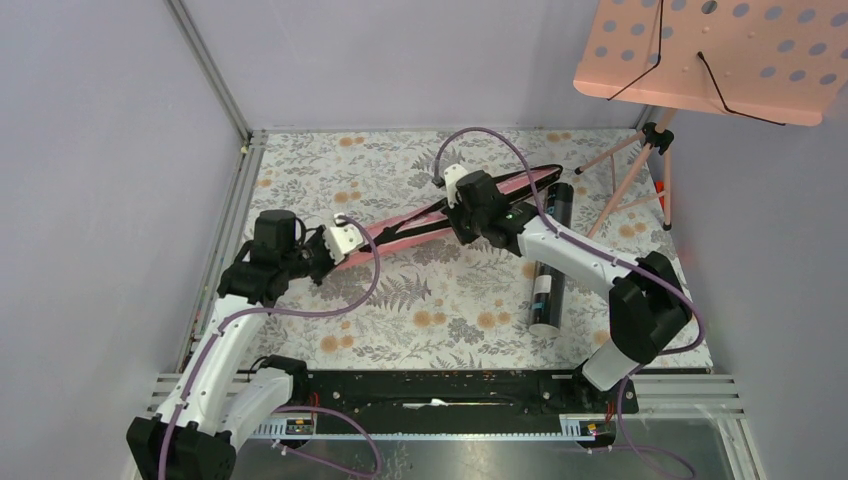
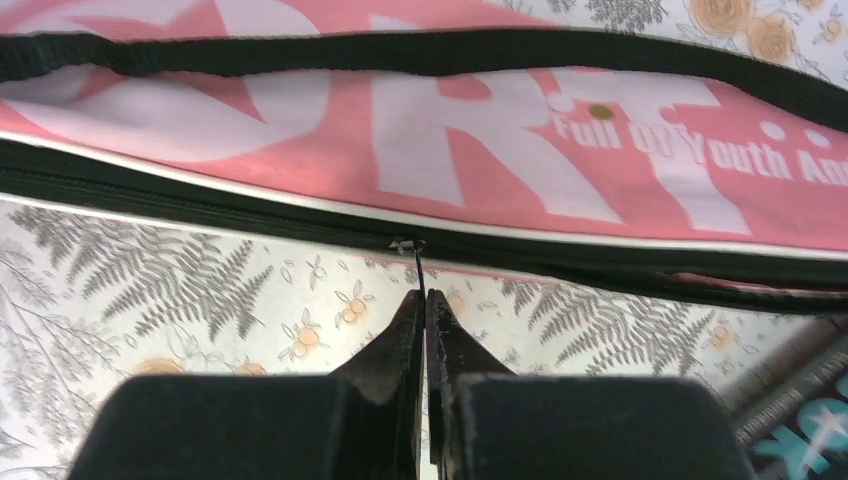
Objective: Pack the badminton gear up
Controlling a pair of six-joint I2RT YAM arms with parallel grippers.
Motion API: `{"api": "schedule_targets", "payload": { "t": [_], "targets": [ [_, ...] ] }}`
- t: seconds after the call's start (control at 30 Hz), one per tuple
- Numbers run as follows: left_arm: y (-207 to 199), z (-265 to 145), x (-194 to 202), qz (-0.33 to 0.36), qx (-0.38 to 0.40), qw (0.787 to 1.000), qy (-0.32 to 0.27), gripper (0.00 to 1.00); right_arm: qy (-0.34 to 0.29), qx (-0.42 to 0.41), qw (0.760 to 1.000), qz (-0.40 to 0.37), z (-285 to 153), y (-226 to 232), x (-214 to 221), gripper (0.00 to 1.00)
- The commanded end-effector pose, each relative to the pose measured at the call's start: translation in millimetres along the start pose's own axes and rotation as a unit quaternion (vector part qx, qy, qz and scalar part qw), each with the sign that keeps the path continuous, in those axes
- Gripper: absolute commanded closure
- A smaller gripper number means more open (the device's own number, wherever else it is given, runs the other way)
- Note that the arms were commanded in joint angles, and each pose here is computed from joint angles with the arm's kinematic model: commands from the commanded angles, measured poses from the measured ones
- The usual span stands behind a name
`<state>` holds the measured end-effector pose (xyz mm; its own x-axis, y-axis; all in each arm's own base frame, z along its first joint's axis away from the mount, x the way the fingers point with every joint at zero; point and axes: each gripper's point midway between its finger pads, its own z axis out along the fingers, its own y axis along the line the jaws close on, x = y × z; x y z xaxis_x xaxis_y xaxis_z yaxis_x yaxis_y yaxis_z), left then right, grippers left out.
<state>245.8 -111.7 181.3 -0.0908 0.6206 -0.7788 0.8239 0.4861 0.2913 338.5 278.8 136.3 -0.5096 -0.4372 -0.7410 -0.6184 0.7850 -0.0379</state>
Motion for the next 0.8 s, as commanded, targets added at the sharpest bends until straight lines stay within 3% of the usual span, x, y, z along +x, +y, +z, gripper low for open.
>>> {"api": "schedule_targets", "payload": {
  "t": [0.0, 0.33, 0.67, 0.77],
  "targets": [
    [-8, -15, 4, 0.044, 0.027, 0.999, 0.018, 1.00, -0.016, 0.038, 0.998, -0.045, -25, -19, -12, 1.00],
    [19, -41, 7, 0.068, -0.013, 0.997, 0.041, 1.00, 0.091, 0.257, 0.962, -0.014, -3, -172, 23, 1.00],
    [24, -61, 33, 0.076, 0.004, 0.994, 0.080, 1.00, 0.163, 0.323, 0.932, 0.025, 21, -311, 43, 1.00],
    [24, -62, 35, 0.077, 0.015, 0.993, 0.086, 1.00, 0.170, 0.372, 0.912, 0.034, 21, -352, 49, 1.00]
  ]
}}
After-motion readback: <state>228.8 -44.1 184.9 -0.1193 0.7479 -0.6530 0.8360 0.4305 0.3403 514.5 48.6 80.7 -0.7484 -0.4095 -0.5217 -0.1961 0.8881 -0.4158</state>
